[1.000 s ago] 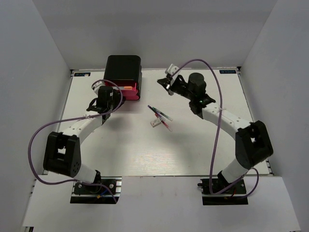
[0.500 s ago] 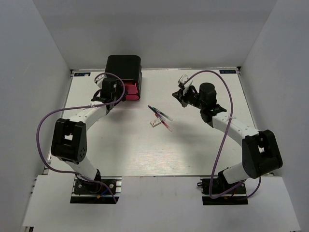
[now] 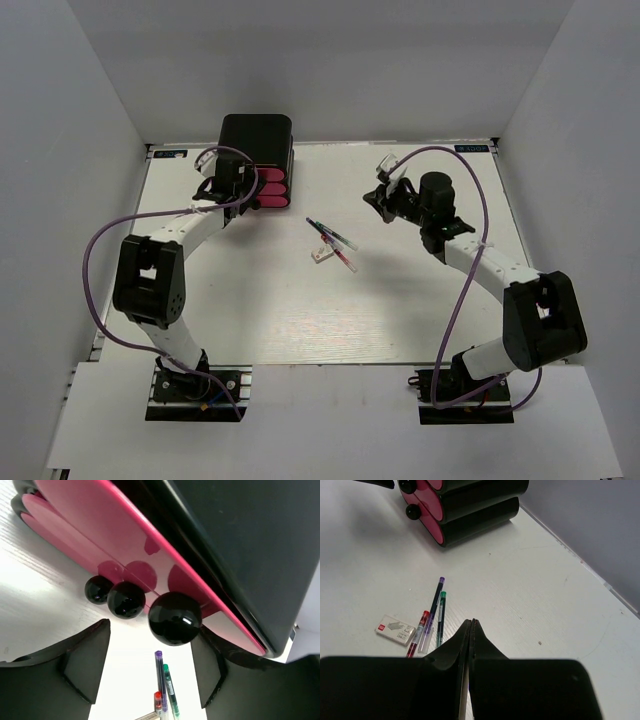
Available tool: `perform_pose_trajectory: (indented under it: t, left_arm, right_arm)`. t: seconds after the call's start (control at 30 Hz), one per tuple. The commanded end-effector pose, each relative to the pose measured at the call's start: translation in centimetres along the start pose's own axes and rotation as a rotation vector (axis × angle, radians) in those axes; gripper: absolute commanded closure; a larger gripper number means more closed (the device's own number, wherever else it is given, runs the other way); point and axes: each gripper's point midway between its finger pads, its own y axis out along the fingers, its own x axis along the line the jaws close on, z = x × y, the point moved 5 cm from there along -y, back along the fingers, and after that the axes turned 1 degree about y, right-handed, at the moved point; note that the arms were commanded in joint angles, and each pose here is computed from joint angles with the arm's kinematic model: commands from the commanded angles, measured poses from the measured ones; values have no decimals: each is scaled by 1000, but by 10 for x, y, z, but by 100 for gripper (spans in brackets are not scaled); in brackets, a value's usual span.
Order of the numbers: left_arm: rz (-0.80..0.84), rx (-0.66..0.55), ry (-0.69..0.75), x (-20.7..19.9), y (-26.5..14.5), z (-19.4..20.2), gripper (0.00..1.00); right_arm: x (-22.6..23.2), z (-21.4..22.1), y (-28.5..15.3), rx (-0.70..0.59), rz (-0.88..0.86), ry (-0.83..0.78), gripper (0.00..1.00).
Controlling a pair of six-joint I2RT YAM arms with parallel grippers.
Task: Sort the stationery into containers
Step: Close the drawer in the storage box.
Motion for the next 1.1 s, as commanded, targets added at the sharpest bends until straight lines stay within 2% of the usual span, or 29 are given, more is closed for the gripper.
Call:
perform_pose_trajectory:
  t: [0.0,0.37,0.43,0.57,0.67,0.77,0.87,0.9,1.07]
  left_arm:
    - [3,-57,-44,-13,-3,-19,25]
    - [-16,-66,-62,-15,1,-22,22]
    - [-1,-47,-50,-14,-2,-18,27]
    - [27,-7,-28,-2,-13,-6,53]
    - [22,11,-25,12,-17,5,59]
    - [15,43,26,19,-11,13,59]
    - [24,51,74,14,-6,11,53]
    - [24,51,74,12,-3,11,46]
    - [30,19,143,10,3,5,42]
  right_arm:
    - [1,-11,-7,-38,-6,-4,100]
    - [-2,-8,-11,-30,0,4,100]
    - [-1,-6,-12,-23,-5,7,100]
    - [3,0,-14,-12,-13,7,100]
    - [4,3,-15,-8,-14,8,100]
    - [4,6,-16,-6,-11,10,100]
    - [4,6,-17,-6,-10,5,100]
    - [5,7,-17,-5,-11,5,100]
    - [4,11,-19,1,1,7,100]
